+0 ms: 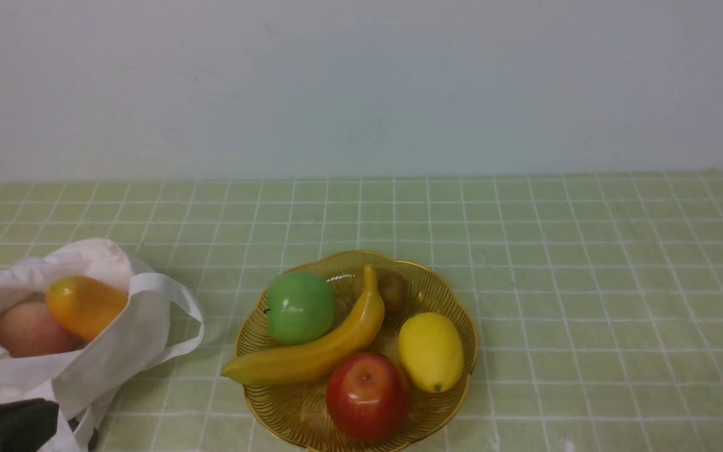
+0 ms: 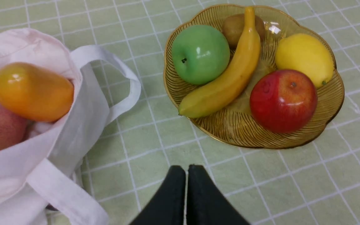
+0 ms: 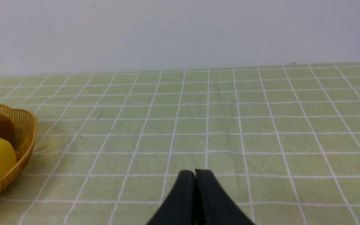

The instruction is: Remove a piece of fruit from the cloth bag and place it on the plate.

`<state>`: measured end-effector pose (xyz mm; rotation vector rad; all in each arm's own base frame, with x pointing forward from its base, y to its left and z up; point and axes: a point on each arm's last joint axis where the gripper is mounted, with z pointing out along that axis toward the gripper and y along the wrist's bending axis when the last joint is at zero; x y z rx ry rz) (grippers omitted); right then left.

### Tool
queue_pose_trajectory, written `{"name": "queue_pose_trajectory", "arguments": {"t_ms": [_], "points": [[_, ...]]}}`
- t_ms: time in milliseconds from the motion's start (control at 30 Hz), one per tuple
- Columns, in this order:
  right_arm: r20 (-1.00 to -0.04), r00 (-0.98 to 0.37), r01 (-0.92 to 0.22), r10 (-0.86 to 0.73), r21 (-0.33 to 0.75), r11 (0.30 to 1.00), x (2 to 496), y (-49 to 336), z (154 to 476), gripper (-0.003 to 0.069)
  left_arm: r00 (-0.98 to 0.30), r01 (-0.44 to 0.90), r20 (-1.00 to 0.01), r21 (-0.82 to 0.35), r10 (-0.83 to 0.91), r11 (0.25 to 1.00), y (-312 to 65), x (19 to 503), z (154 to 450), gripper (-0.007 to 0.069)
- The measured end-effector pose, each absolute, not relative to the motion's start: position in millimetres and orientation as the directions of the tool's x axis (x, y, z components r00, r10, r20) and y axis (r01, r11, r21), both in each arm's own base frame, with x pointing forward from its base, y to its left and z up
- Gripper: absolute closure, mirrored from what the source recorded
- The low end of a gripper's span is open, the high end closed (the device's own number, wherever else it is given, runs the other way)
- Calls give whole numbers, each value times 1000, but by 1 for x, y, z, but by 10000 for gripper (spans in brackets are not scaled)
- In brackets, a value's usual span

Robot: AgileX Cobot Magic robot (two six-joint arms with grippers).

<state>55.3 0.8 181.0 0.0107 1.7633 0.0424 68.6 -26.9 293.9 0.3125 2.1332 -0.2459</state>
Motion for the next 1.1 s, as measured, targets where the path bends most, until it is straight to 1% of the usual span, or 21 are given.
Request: {"name": "queue_pose_trajectory", "arguments": {"t_ms": [33, 200, 333, 600, 1000, 1100], "points": [[-981, -192, -16, 31, 35, 999, 55, 1, 181, 673, -503, 303, -857, -58, 109, 951, -27, 63, 283, 633], [-981, -192, -16, 31, 35, 999, 55, 1, 181, 673, -399, 291, -916, -73, 51, 954, -29, 48, 269, 633], [-981, -192, -16, 31, 35, 999, 55, 1, 181, 673, -315, 285, -949, -65, 29, 956, -29, 40, 274, 633], [-981, -192, -16, 31, 35, 999, 55, 1, 181, 673, -300, 298, -954, -99, -5, 949, -31, 39, 275, 633], [-981, -192, -16, 31, 35, 999, 55, 1, 181, 673, -300, 298, -954, -98, -4, 949, -31, 39, 275, 633], [-981, -192, -16, 31, 35, 999, 55, 1, 181, 673, -287, 299, -958, -81, 9, 951, -31, 39, 276, 633]]}}
